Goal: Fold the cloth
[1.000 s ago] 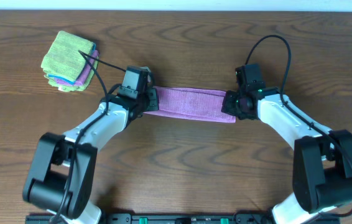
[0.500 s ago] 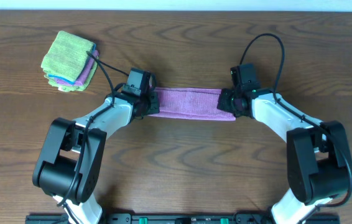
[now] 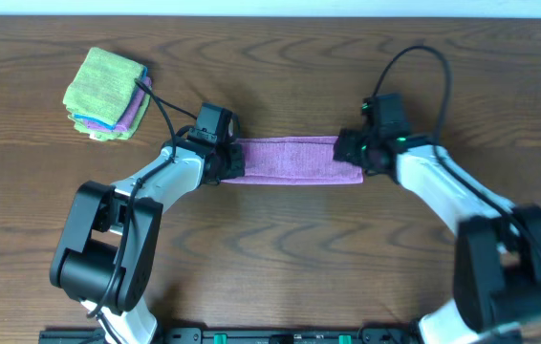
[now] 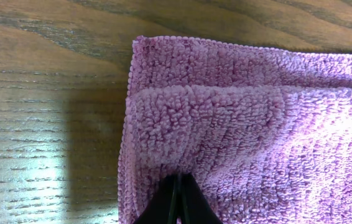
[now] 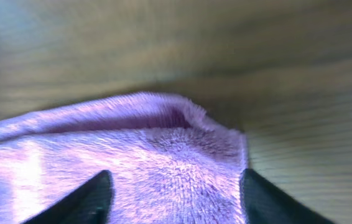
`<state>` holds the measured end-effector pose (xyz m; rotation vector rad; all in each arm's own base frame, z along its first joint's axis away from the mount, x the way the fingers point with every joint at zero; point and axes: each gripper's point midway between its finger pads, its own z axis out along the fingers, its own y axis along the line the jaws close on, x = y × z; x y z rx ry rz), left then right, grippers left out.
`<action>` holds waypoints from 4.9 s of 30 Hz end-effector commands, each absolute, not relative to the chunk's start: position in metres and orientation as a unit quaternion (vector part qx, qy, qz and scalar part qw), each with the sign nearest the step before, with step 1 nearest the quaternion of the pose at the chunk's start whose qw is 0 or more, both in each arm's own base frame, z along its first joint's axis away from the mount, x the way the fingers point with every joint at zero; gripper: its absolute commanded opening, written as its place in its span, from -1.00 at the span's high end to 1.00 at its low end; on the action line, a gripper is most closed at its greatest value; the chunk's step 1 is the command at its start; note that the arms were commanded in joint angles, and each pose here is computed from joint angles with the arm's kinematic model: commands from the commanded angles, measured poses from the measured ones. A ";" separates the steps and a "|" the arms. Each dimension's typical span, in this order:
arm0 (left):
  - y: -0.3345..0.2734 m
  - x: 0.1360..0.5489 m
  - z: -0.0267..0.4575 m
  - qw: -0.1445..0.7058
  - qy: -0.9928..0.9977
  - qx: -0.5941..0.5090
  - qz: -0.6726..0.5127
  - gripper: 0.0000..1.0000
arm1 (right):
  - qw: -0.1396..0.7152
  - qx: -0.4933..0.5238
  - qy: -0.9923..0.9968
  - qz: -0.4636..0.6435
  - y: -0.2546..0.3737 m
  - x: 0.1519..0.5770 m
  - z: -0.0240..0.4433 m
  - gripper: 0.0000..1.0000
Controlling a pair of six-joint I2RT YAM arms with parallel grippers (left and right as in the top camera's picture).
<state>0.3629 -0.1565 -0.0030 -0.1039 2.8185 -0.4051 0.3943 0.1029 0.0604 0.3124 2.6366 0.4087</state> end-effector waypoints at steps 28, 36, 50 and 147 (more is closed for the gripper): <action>-0.146 0.333 -0.036 0.088 0.988 -0.053 -0.118 0.88 | 0.097 0.025 0.911 0.401 0.113 0.367 -0.009 -0.46; -0.139 0.356 0.027 0.152 0.971 -0.071 -0.170 0.89 | 0.108 0.035 0.908 0.403 0.114 0.374 0.003 0.97; -0.078 0.272 0.218 0.321 0.921 -0.094 -0.198 0.89 | 0.190 0.140 0.970 0.059 -0.010 0.363 0.108 0.97; -0.229 0.346 0.021 0.119 0.925 -0.041 -0.359 -0.91 | 0.082 0.103 0.976 0.175 0.150 0.411 0.000 0.97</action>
